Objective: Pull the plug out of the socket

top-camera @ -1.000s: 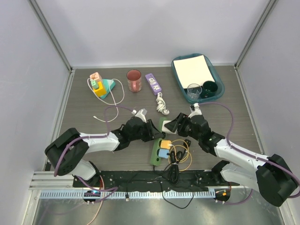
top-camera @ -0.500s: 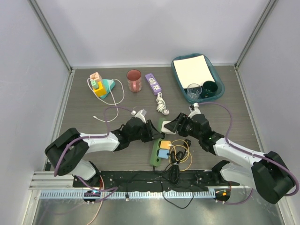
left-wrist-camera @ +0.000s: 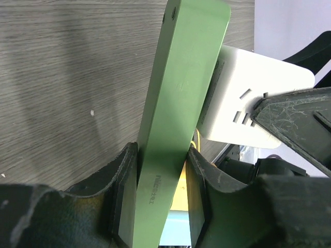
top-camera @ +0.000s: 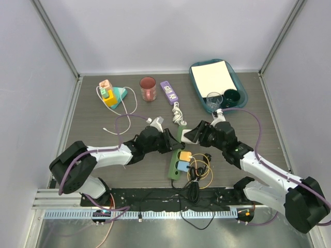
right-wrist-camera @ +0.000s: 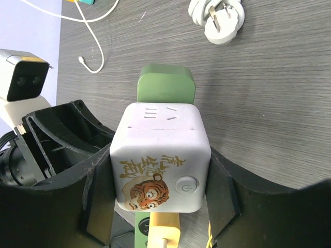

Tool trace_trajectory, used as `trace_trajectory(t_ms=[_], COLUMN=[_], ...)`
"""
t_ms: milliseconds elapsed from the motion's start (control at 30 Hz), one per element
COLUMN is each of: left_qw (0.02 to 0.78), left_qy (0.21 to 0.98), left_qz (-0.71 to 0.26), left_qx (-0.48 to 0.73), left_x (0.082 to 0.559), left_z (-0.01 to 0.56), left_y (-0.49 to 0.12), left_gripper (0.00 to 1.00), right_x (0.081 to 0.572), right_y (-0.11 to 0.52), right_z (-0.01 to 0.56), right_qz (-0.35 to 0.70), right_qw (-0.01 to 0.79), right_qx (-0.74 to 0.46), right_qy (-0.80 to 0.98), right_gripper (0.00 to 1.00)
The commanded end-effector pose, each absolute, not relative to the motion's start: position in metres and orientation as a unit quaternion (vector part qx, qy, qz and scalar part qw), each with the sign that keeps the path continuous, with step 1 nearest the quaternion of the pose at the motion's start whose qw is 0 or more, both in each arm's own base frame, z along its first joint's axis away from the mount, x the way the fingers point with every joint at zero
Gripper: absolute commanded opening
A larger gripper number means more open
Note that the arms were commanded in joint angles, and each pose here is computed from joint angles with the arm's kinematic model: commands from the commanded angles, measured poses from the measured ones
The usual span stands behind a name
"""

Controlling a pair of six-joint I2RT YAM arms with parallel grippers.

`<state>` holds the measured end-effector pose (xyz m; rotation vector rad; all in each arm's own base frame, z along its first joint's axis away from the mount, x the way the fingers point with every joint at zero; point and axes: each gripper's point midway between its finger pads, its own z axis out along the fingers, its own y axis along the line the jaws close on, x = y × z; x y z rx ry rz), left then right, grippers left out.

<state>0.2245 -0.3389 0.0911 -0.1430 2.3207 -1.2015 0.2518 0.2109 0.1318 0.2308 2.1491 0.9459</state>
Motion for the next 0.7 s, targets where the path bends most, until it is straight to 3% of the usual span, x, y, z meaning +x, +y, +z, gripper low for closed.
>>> trace_trajectory(t_ms=[0, 167, 267, 433, 667], left_qw=[0.289, 0.286, 0.283, 0.282, 0.286], left_qy=[0.910, 0.908, 0.907, 0.908, 0.912], left_qz=[-0.253, -0.265, -0.266, -0.263, -0.242], left_qx=[-0.154, -0.155, -0.160, -0.165, -0.166], left_x=[0.247, 0.248, 0.249, 0.252, 0.250], left_z=[0.017, 0.021, 0.021, 0.022, 0.009], left_y=[-0.258, -0.264, -0.265, -0.266, -0.257], left_gripper=[0.00, 0.00, 0.00, 0.00, 0.00], right_x=[0.267, 0.254, 0.250, 0.252, 0.255], right_y=[0.208, 0.223, 0.226, 0.222, 0.218], right_z=[0.182, 0.165, 0.150, 0.156, 0.178], right_qz=[0.400, 0.445, 0.393, 0.348, 0.361], right_qw=[0.440, 0.411, 0.425, 0.454, 0.459], right_qx=[0.051, 0.056, 0.046, 0.048, 0.039], right_qy=[0.802, 0.794, 0.814, 0.819, 0.810], right_gripper=[0.01, 0.01, 0.01, 0.01, 0.01])
